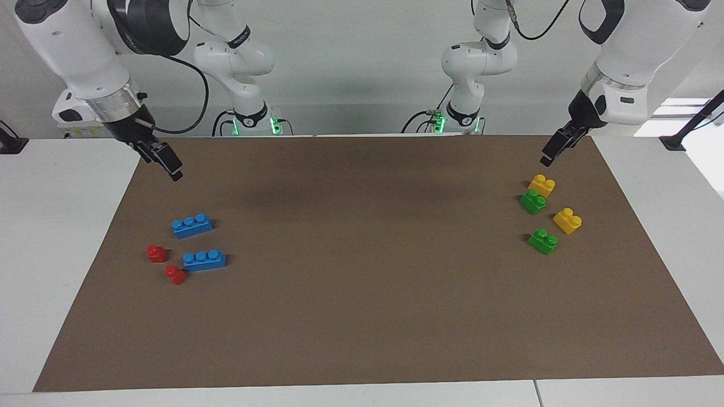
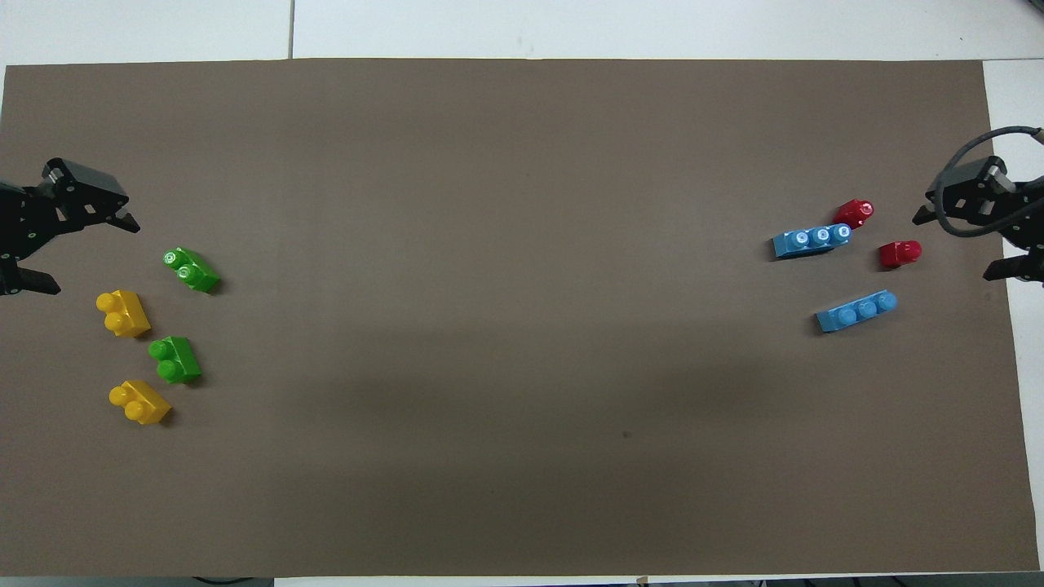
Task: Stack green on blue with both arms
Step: 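Move the left gripper toward the green brick while the right gripper approaches the blue brick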
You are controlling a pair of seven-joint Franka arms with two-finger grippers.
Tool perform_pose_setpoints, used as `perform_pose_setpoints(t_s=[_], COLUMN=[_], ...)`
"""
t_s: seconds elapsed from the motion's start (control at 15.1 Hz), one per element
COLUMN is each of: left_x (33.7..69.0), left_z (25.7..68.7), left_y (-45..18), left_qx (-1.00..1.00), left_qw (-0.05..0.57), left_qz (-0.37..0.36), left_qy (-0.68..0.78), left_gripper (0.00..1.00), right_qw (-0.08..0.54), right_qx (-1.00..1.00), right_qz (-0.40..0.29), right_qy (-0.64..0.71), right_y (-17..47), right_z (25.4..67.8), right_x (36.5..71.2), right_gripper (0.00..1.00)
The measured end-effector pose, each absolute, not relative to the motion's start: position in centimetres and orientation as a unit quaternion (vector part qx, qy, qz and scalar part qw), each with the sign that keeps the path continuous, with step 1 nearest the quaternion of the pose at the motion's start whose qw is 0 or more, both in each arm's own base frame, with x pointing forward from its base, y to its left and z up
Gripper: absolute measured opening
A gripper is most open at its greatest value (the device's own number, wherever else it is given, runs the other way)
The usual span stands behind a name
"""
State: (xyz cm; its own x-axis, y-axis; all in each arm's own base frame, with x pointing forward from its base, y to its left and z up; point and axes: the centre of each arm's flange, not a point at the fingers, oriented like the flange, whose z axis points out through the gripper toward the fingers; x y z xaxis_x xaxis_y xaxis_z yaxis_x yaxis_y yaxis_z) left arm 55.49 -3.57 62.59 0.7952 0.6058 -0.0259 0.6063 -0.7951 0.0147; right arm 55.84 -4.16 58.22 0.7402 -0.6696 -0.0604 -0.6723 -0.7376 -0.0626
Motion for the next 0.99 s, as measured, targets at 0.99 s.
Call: perform_pose_setpoints(t_s=[0.99], left_x=[55.2], left_z=[58.6], left_y=[-1.6], left_qx=[0.867], left_qw=[0.031], left_qz=[0.03], left_qy=[0.496], left_gripper=[1.0], right_qw=[0.119], right_qx=[-0.878], right_qz=[0.117], right_qy=[0.448], right_y=[-8.2], right_z=[49.5], right_x=[58.5], right_gripper=[1.0])
